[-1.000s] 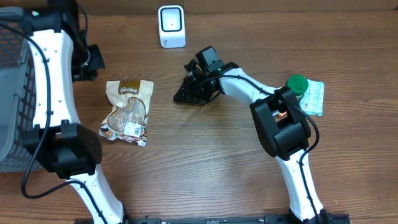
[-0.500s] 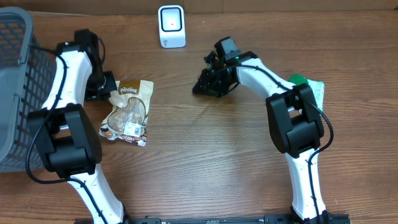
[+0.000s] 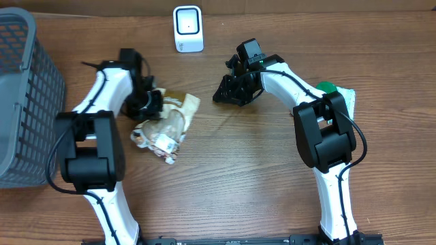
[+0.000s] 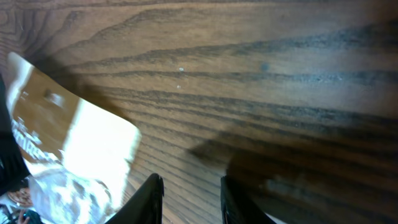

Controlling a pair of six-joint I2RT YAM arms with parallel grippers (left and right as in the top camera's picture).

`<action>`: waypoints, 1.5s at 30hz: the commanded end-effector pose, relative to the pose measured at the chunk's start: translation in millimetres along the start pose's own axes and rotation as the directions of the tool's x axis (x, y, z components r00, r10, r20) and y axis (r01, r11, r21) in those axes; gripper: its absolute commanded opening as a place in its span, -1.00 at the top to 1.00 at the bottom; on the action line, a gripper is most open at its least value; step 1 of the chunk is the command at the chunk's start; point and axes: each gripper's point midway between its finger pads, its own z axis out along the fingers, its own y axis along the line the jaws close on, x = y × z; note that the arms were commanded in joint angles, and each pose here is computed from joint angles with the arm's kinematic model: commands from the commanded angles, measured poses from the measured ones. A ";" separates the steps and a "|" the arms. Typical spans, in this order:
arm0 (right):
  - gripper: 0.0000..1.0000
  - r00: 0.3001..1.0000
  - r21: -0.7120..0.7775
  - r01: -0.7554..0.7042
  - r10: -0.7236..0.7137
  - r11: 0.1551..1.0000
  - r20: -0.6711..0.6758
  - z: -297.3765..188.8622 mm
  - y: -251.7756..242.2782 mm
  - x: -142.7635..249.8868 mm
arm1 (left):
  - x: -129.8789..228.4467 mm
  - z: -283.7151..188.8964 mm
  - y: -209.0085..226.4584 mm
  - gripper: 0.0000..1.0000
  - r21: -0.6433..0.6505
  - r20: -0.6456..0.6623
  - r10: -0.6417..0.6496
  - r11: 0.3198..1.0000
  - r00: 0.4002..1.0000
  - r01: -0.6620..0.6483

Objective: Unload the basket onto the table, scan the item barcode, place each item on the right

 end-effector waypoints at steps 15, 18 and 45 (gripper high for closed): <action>-0.25 0.996 -0.029 -0.004 0.001 1.000 -0.092 -15.2 7.4 22.7 | -0.6 20.5 -21.9 0.91 0.012 0.011 -0.035 0.999 0.999 0.035; -0.25 0.996 -0.028 -0.007 0.005 1.000 -0.093 -15.8 6.4 22.7 | 0.3 28.2 -14.6 0.91 -0.021 0.003 -0.044 0.999 0.999 0.044; -0.27 0.999 -0.094 -0.026 0.022 0.995 -0.044 38.3 23.7 33.9 | 15.9 75.3 17.3 0.91 -0.153 -0.087 -0.090 0.985 0.992 0.076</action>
